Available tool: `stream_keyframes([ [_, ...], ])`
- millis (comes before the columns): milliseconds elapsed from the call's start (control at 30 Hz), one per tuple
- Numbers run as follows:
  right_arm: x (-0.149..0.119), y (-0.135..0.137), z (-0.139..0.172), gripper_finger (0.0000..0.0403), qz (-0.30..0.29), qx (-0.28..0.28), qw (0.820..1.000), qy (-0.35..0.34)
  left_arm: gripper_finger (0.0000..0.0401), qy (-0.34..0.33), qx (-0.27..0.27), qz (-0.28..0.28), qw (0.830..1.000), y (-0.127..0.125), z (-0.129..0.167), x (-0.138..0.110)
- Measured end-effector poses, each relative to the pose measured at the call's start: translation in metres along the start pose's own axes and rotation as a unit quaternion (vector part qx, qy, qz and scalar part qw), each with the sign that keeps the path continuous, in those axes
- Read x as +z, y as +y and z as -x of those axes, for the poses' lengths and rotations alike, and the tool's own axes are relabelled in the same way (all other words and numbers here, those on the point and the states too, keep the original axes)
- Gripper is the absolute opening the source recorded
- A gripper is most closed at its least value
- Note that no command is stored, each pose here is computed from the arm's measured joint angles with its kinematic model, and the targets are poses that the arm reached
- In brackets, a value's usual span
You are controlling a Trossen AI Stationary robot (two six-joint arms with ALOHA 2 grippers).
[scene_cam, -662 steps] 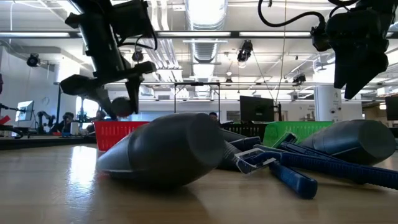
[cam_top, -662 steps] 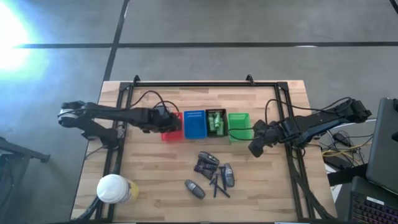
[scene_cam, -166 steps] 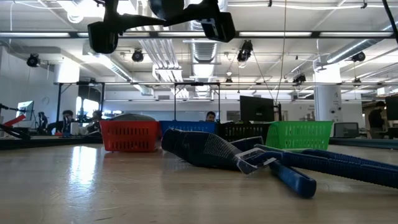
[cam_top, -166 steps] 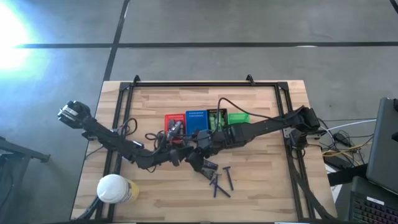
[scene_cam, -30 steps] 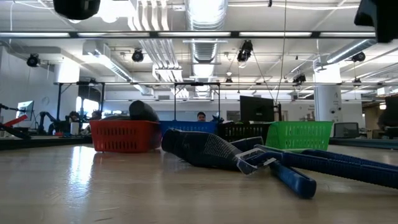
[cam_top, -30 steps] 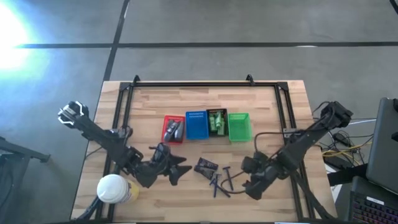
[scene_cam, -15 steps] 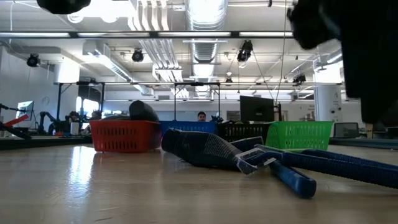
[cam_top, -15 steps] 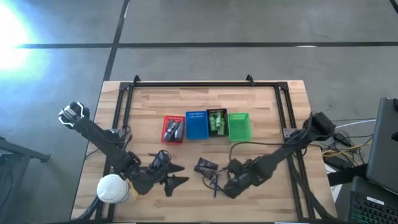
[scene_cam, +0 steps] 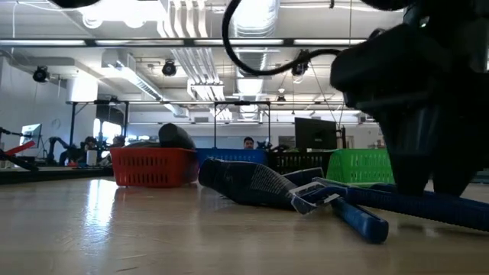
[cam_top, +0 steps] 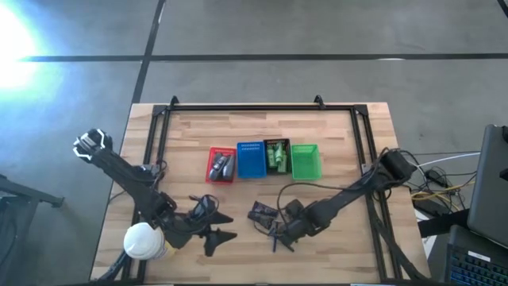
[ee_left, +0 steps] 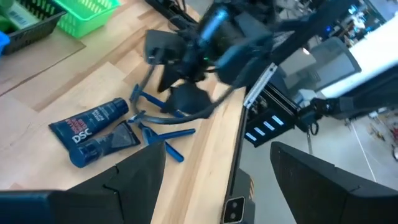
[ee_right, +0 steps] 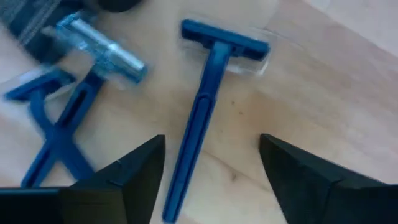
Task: Pick & Place Travel size toiletries
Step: Put the blue razor into the green basket
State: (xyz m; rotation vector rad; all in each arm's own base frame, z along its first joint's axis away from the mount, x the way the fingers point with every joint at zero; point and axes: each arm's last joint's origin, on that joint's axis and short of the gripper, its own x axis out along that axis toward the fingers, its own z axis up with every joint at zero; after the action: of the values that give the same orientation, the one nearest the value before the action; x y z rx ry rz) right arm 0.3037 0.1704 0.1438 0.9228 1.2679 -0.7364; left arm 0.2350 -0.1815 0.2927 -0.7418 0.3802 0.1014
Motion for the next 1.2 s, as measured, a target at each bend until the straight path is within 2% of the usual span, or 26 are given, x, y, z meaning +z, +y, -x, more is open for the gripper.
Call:
stream_keyframes([
  [233, -0.001, 0.01, -0.011, 0.0201, -0.015, -0.035, 0.999, -0.004, 0.0293, 0.01, -0.007, -0.027, 1.0, 0.001, 0.011, 0.008],
  [400, -0.001, 0.022, -0.013, 0.0153, 0.039, -0.087, 0.995, -0.002, 0.0293, 0.009, -0.011, -0.049, 0.999, 0.002, 0.018, 0.014],
  [500, 0.001, 0.027, -0.014, 0.0116, 0.071, -0.095, 0.993, 0.0, 0.0293, 0.004, -0.01, -0.06, 0.998, 0.002, 0.02, 0.016],
  [667, 0.004, 0.03, -0.008, 0.0046, 0.076, -0.087, 0.993, -0.004, 0.0293, 0.001, -0.006, -0.06, 0.998, 0.004, 0.021, 0.019],
  [733, 0.005, 0.022, -0.004, 0.0025, 0.079, -0.105, 0.991, -0.004, 0.0293, 0.003, -0.003, -0.059, 0.998, 0.004, 0.021, 0.019],
  [967, 0.009, 0.004, 0.037, 0.0028, 0.048, -0.074, 0.996, -0.028, 0.0293, -0.001, -0.002, -0.053, 0.999, 0.005, 0.021, 0.022],
  [1033, 0.01, -0.005, 0.049, 0.0028, 0.021, -0.065, 0.997, -0.046, 0.0293, -0.003, -0.001, -0.045, 0.999, 0.006, 0.021, 0.023],
  [1200, 0.017, -0.027, 0.09, 0.0028, -0.057, 0.002, 0.992, -0.113, 0.0293, -0.011, 0.004, -0.029, 1.0, 0.008, 0.019, 0.029],
])
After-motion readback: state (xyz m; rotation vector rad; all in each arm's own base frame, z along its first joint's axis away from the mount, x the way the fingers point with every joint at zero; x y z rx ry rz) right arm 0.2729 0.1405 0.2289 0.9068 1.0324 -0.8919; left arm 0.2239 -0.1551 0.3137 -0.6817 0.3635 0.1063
